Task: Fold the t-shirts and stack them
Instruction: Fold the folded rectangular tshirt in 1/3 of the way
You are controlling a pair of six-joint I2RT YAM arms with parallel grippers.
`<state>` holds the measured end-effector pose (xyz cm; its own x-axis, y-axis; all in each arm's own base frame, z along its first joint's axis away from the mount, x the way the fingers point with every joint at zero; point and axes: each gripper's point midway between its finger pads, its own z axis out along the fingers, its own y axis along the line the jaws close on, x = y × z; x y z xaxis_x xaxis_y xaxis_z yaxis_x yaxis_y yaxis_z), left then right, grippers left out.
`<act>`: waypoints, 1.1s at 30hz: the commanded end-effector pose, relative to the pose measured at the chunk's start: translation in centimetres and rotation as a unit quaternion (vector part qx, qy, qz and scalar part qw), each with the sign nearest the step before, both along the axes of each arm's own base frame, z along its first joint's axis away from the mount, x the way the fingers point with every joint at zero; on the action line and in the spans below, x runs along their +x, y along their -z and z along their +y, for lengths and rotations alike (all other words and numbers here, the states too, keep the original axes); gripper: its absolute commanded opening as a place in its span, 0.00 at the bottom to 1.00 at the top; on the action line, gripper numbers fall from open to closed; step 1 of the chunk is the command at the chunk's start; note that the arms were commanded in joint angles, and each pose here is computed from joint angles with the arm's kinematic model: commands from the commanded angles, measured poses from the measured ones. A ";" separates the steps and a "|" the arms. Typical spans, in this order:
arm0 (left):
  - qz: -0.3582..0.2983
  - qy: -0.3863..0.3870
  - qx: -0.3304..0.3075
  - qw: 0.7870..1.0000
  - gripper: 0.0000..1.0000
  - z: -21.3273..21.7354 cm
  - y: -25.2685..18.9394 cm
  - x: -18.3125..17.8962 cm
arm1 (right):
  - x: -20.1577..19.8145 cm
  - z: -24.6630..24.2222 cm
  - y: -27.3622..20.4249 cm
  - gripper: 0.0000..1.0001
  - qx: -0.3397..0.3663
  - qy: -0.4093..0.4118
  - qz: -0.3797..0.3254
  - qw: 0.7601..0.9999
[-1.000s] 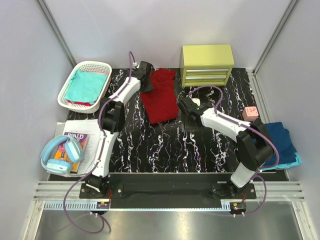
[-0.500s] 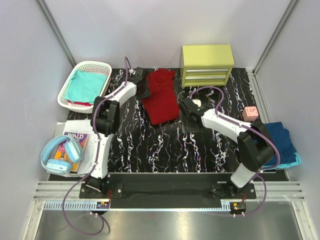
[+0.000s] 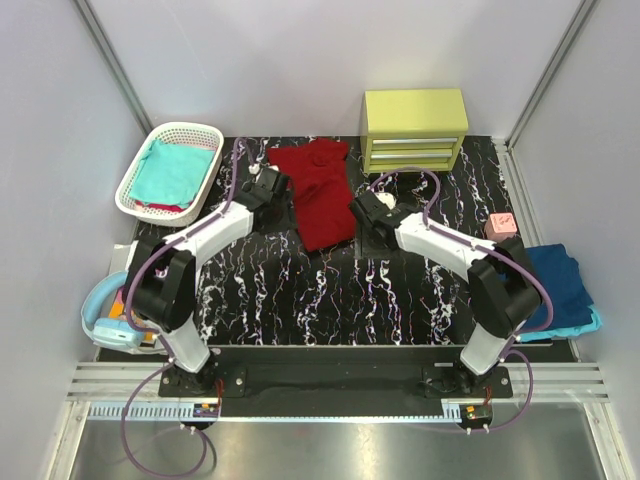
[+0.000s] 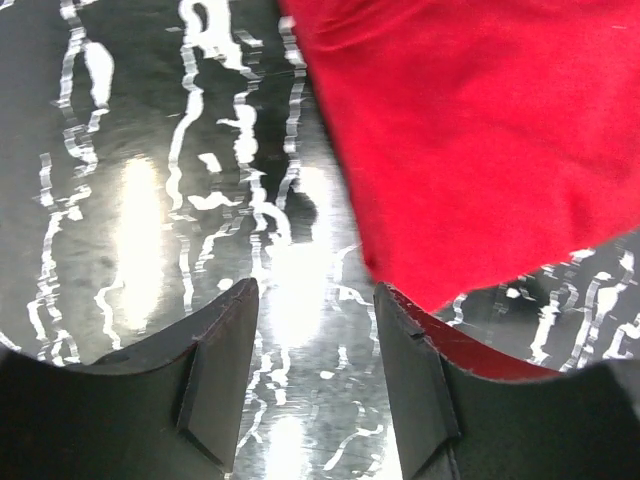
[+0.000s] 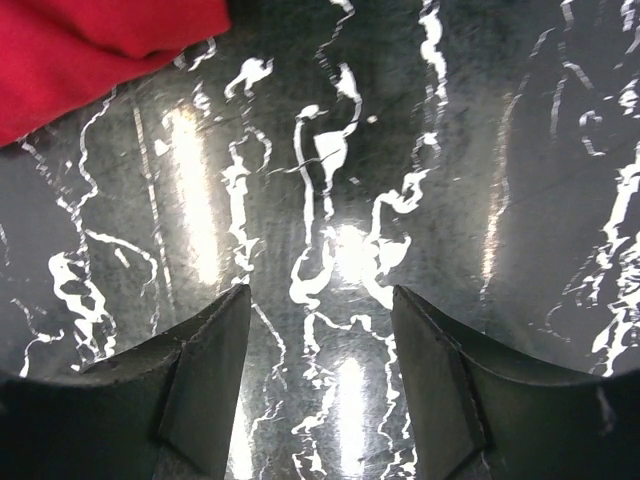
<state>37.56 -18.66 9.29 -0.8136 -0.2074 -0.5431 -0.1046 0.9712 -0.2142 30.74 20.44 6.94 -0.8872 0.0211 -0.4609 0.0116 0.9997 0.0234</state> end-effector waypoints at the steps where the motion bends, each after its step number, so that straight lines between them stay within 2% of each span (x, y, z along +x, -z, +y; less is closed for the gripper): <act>1: -0.020 0.000 -0.003 1.000 0.52 -0.1 0.6 1.2 | 0.2 1.9 -1.2 0.65 0.018 -0.001 -0.022 1.000; 6: -0.018 0.011 -0.011 1.000 0.48 -1.8 1.2 3.0 | -0.4 1.4 -1.3 0.64 0.011 0.004 -0.022 1.000; 10: -0.052 0.021 -0.005 0.998 0.47 -2.7 -0.6 6.1 | -1.1 0.8 -1.5 0.64 0.011 0.010 -0.023 1.000; 11: -0.074 0.021 -0.010 0.997 0.47 -3.3 -2.3 7.6 | -1.3 0.7 -1.4 0.64 0.010 0.011 -0.021 1.000; 13: -0.067 0.026 0.000 0.997 0.40 -3.5 -1.6 9.0 | -1.9 0.3 -1.2 0.63 0.008 0.013 -0.018 1.000; 14: -0.083 0.025 -0.007 0.996 0.36 -4.1 -3.1 10.4 | -2.0 0.2 -1.1 0.63 0.008 0.014 -0.017 1.000; 15: -0.070 0.025 -0.002 0.997 0.28 -4.1 -1.8 11.1 | -2.4 -0.2 -0.9 0.62 0.005 0.015 -0.014 1.000; 17: -0.064 0.025 0.001 0.998 0.25 -4.5 -1.3 12.5 | -2.7 -0.5 -0.8 0.62 0.002 0.016 -0.012 1.000; 23: -0.035 0.019 -0.005 0.999 0.22 -4.8 1.3 13.3 | -3.1 -1.5 -0.7 0.62 -0.015 0.017 -0.015 1.000; 28: -0.018 0.013 -0.018 1.000 0.20 -4.9 2.7 12.2 | -3.1 -1.4 -0.4 0.62 -0.019 0.015 -0.010 1.000; 33: -0.026 0.013 -0.020 0.999 0.20 -4.8 2.2 11.9 | -3.0 -1.1 -0.1 0.62 -0.017 0.013 -0.004 1.000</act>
<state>48.83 -22.79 4.16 -0.8267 -0.1833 -0.5319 -0.0862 0.9755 -0.2023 27.31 19.20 6.36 -0.8965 0.0245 -0.4423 0.0308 0.9995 -0.0070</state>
